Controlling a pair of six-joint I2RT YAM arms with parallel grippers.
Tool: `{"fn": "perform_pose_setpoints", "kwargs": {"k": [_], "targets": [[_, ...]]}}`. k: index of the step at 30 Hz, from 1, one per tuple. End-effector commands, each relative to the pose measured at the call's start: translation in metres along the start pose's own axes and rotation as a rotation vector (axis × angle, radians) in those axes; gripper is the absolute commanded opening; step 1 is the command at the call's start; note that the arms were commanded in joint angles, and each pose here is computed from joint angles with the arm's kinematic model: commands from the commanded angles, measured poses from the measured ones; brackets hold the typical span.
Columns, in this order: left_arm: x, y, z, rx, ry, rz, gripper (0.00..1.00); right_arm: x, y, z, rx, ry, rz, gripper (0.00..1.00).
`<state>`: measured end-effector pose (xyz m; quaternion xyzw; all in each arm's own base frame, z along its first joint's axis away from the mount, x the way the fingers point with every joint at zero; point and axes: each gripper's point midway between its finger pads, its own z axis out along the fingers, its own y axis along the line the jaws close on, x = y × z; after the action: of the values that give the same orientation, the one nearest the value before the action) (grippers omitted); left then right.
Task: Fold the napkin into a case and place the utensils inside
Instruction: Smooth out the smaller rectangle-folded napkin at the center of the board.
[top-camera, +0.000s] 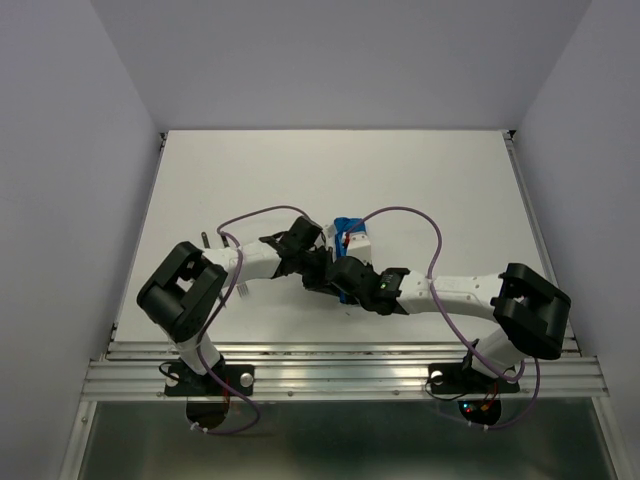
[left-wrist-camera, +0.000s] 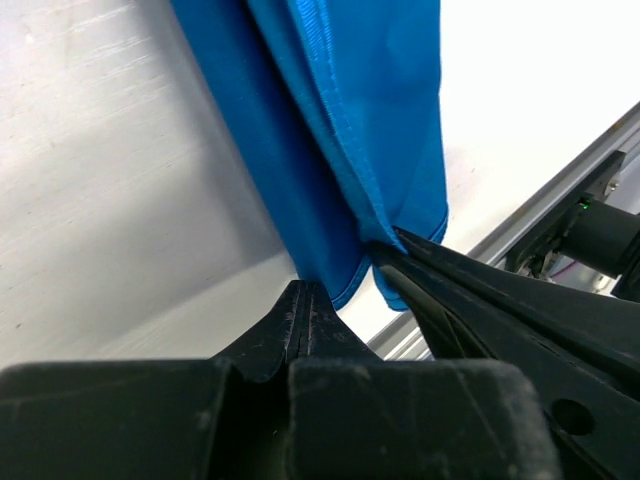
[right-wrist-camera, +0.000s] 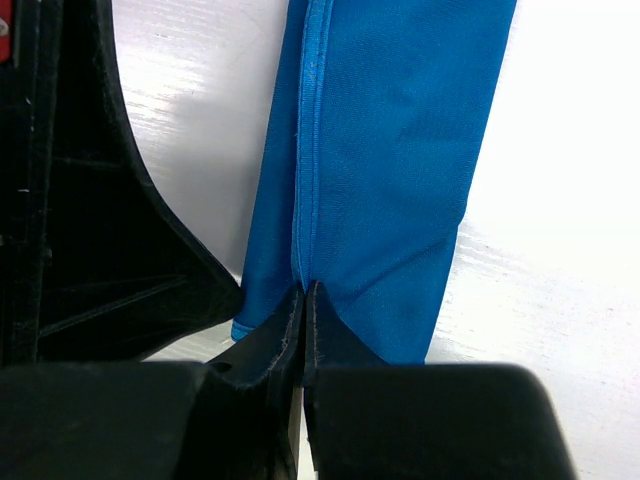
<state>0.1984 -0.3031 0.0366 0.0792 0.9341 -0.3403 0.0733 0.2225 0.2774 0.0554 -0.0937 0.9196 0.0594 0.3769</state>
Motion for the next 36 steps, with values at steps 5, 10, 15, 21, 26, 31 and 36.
{"fn": "perform_pose_setpoints", "kwargs": {"k": [5,10,15,21,26,31,36], "targets": [[-0.006,-0.016,0.001,0.063,-0.006,0.016,0.0,-0.022,0.01,-0.005,-0.019,-0.076,0.043,0.02],[-0.001,-0.008,0.009,0.044,0.016,0.005,0.0,-0.025,0.014,-0.005,-0.029,-0.081,0.046,0.02],[0.0,-0.007,0.015,0.045,0.019,0.009,0.0,-0.025,0.014,-0.004,-0.03,-0.08,0.045,0.02],[0.001,-0.008,0.016,0.056,0.021,0.009,0.0,-0.026,0.018,-0.003,-0.043,-0.078,0.051,0.02],[0.003,-0.007,0.017,0.058,0.028,0.005,0.0,-0.026,0.027,-0.001,-0.071,-0.07,0.061,0.02],[0.003,-0.008,0.017,0.065,0.025,0.007,0.0,-0.023,0.033,0.004,-0.08,-0.057,0.061,0.02],[0.004,-0.008,0.017,0.069,0.025,0.007,0.0,-0.023,0.036,0.007,-0.086,-0.057,0.066,0.02]]}}
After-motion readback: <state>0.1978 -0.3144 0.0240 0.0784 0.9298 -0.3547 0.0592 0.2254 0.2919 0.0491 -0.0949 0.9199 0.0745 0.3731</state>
